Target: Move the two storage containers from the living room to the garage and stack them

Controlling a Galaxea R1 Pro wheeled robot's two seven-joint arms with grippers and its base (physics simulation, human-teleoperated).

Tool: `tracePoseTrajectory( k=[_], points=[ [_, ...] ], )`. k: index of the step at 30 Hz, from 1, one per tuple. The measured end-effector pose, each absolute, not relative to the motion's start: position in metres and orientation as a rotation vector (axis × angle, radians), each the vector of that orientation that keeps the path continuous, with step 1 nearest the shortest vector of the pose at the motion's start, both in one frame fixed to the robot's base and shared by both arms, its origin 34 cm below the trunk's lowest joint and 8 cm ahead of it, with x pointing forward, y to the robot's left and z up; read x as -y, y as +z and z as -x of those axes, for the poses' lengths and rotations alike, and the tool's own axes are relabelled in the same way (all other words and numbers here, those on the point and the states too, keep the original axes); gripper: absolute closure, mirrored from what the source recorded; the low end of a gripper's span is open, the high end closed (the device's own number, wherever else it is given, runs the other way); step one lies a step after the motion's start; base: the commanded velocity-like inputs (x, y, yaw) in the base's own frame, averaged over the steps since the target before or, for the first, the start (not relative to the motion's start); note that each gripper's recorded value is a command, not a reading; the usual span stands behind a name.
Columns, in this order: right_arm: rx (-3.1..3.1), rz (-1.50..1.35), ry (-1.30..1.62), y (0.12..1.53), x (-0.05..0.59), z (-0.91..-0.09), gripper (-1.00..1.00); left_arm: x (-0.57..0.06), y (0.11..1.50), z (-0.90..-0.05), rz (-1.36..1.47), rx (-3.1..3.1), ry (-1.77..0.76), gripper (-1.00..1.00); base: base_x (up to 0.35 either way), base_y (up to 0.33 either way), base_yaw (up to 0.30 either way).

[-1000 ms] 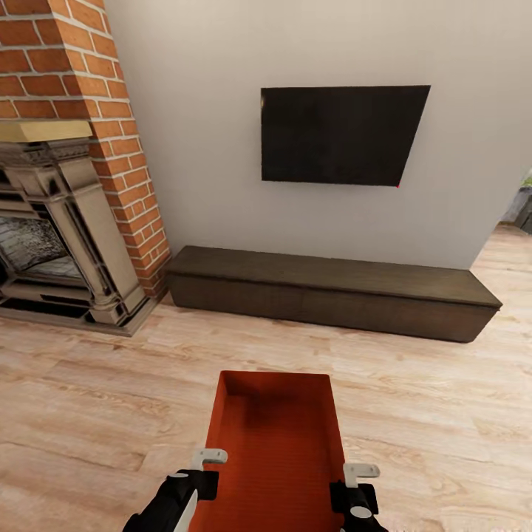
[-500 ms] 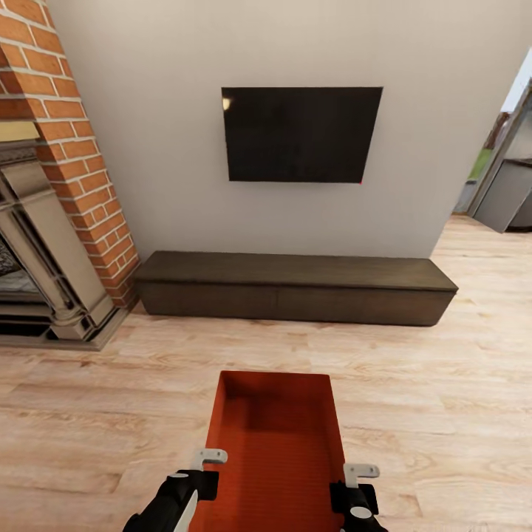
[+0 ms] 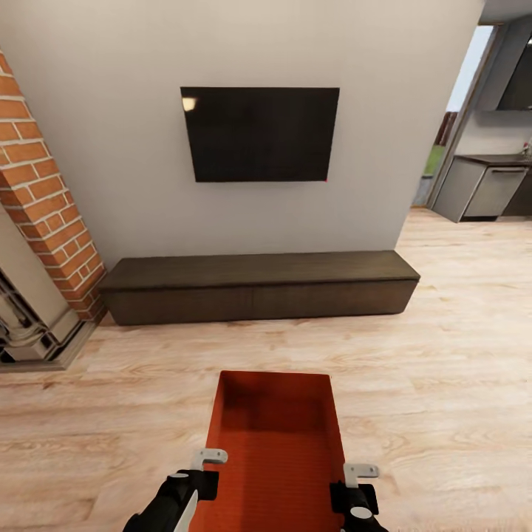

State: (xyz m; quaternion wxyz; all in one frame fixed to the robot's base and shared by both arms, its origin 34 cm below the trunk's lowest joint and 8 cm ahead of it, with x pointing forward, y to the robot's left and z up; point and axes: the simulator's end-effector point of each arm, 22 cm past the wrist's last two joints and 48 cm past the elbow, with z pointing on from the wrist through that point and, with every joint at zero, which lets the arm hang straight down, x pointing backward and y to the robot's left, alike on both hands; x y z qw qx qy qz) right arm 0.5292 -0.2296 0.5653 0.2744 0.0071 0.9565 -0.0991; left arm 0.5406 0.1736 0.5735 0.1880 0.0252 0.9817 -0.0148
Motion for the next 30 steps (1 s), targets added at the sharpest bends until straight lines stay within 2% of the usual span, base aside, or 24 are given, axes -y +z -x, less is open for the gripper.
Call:
tracePoseTrajectory(
  k=[30],
  points=[
    [-2.573, -0.019, -0.268, 0.5650, 0.2303, -0.5289, 1.00, -0.1730, 0.5733, -0.5403, -0.074, -2.762, -0.041, 1.00, 0.000, 0.000, -0.254]
  ],
)
